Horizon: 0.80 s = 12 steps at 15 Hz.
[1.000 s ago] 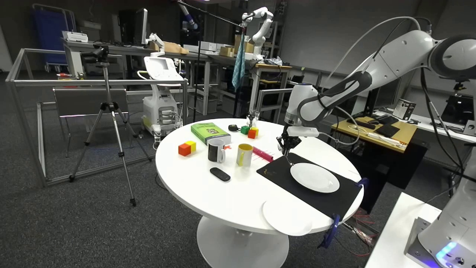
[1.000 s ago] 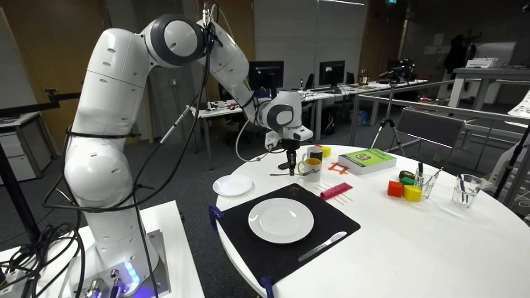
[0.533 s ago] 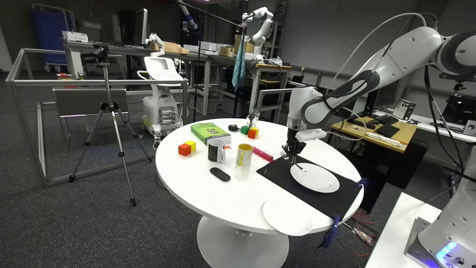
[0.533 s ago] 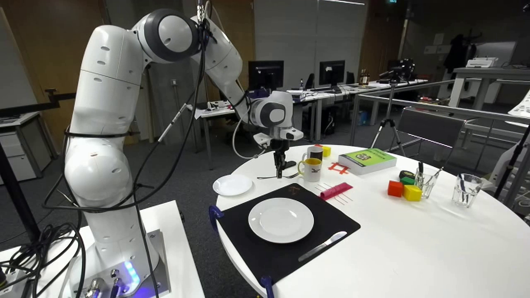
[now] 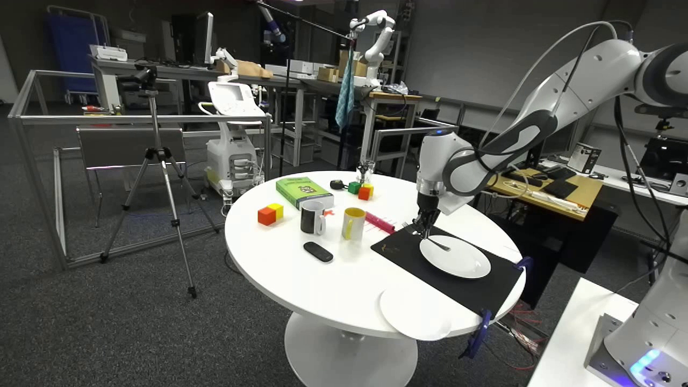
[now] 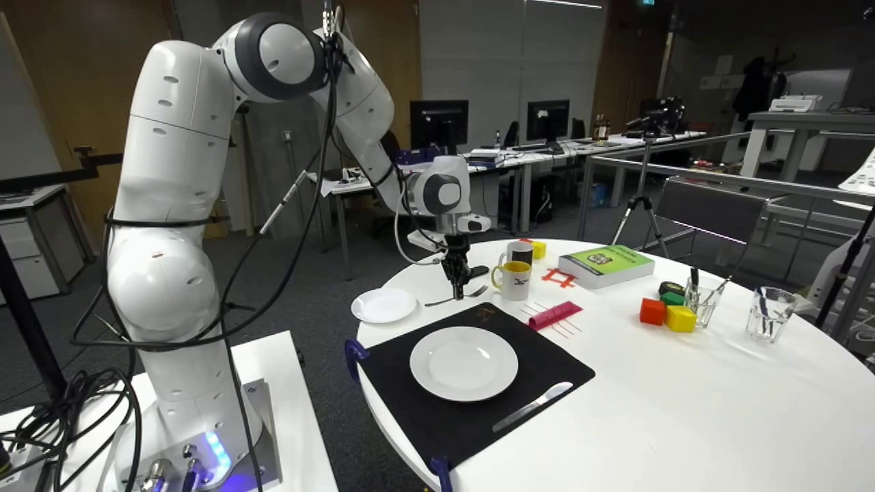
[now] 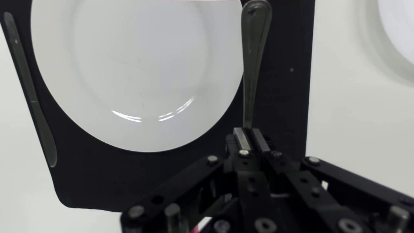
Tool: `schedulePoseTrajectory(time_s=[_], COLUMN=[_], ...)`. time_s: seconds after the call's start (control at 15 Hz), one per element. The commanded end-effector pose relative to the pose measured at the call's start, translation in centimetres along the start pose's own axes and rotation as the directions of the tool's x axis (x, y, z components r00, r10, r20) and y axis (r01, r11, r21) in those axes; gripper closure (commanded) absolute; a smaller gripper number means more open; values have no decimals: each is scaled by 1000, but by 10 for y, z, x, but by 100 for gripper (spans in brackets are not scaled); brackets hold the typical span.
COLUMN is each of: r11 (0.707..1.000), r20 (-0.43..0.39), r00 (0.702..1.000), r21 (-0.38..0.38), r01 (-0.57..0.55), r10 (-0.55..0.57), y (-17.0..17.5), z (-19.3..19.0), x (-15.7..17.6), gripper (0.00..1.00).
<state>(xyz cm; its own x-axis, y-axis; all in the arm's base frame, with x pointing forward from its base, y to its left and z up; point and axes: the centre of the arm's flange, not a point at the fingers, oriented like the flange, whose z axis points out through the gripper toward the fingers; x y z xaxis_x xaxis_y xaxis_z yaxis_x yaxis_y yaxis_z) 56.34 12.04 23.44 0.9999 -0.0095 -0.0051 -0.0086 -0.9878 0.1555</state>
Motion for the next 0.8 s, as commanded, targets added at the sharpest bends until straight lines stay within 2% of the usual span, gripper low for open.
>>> schedulePoseTrajectory(time_s=[0.0,0.07,0.67,0.73], r11=[996,999,999,999], r20=[-82,-46,-68,-68], r00=[996,999,998,998], r21=[83,34,49,49], r01=[27,7,8,8], r10=[-20,-6,-4,-4], y=[10,-1,0,0], z=[-15,-1,-5,-6], x=[-13,2,1,1], gripper=[99,94,94,99])
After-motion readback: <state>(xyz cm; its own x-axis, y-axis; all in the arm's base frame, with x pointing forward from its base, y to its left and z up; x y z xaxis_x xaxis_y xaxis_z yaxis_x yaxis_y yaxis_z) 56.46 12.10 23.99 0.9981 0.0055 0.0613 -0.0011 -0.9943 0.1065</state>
